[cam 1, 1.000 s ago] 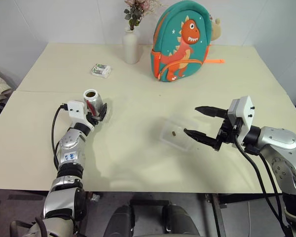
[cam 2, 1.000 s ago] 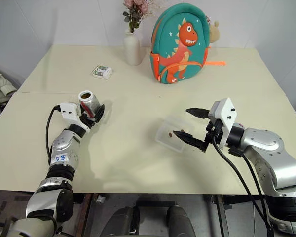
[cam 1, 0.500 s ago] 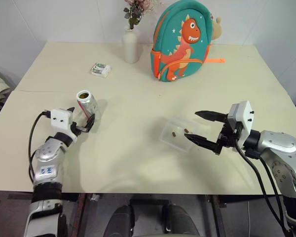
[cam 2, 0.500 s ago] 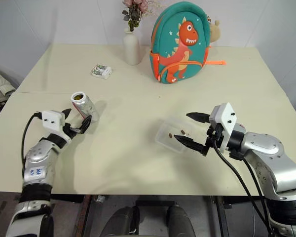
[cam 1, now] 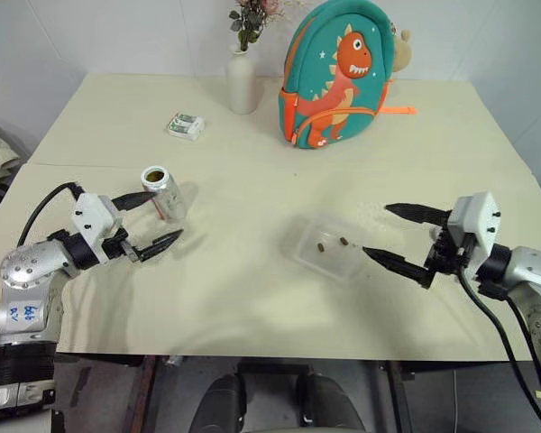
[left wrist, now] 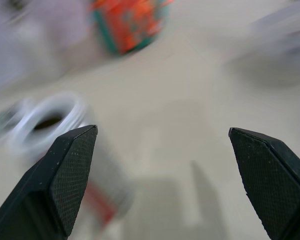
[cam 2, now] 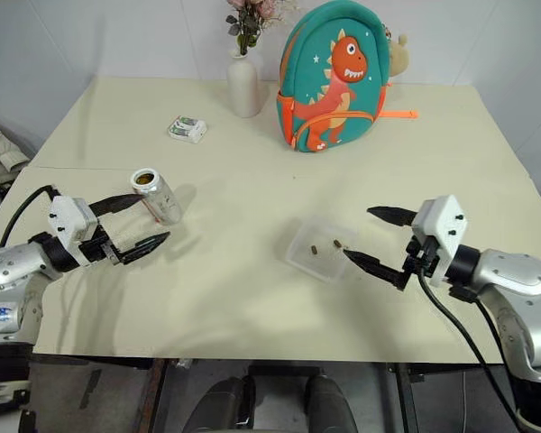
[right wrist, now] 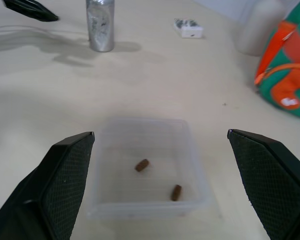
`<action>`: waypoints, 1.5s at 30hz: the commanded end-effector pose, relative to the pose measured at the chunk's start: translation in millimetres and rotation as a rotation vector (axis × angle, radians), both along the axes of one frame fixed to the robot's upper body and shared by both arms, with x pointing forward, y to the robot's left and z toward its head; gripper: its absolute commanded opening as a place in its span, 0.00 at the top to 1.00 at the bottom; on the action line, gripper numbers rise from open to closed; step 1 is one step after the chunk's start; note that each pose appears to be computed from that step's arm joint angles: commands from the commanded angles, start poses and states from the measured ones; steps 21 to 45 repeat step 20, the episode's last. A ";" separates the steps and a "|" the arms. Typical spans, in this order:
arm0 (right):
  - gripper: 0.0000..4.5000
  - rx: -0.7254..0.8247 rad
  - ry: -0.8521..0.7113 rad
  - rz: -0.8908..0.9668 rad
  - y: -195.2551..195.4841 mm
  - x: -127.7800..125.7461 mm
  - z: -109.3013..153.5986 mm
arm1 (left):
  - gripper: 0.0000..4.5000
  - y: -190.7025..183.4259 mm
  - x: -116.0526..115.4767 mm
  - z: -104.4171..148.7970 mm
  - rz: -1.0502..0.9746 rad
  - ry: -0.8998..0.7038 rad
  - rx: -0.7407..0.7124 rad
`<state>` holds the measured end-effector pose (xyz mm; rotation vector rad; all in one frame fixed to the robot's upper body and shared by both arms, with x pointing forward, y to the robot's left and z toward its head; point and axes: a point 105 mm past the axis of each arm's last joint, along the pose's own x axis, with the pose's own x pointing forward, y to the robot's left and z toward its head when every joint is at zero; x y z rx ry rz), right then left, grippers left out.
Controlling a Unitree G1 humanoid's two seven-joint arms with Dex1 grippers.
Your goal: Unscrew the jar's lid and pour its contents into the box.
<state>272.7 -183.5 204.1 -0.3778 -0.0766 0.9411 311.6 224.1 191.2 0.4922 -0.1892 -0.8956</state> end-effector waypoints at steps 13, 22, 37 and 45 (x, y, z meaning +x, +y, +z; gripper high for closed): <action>0.00 -0.077 0.026 0.036 -13.3 -19.7 13.8 | 0.00 -50.7 -8.9 22.5 -0.348 0.076 0.060; 0.00 -0.034 0.035 -0.047 -20.4 -15.6 1.7 | 0.00 -51.4 -15.2 10.7 -0.310 0.124 0.015; 0.00 -0.034 0.035 -0.047 -20.4 -15.6 1.7 | 0.00 -51.4 -15.2 10.7 -0.310 0.124 0.015; 0.00 -0.034 0.035 -0.047 -20.4 -15.6 1.7 | 0.00 -51.4 -15.2 10.7 -0.310 0.124 0.015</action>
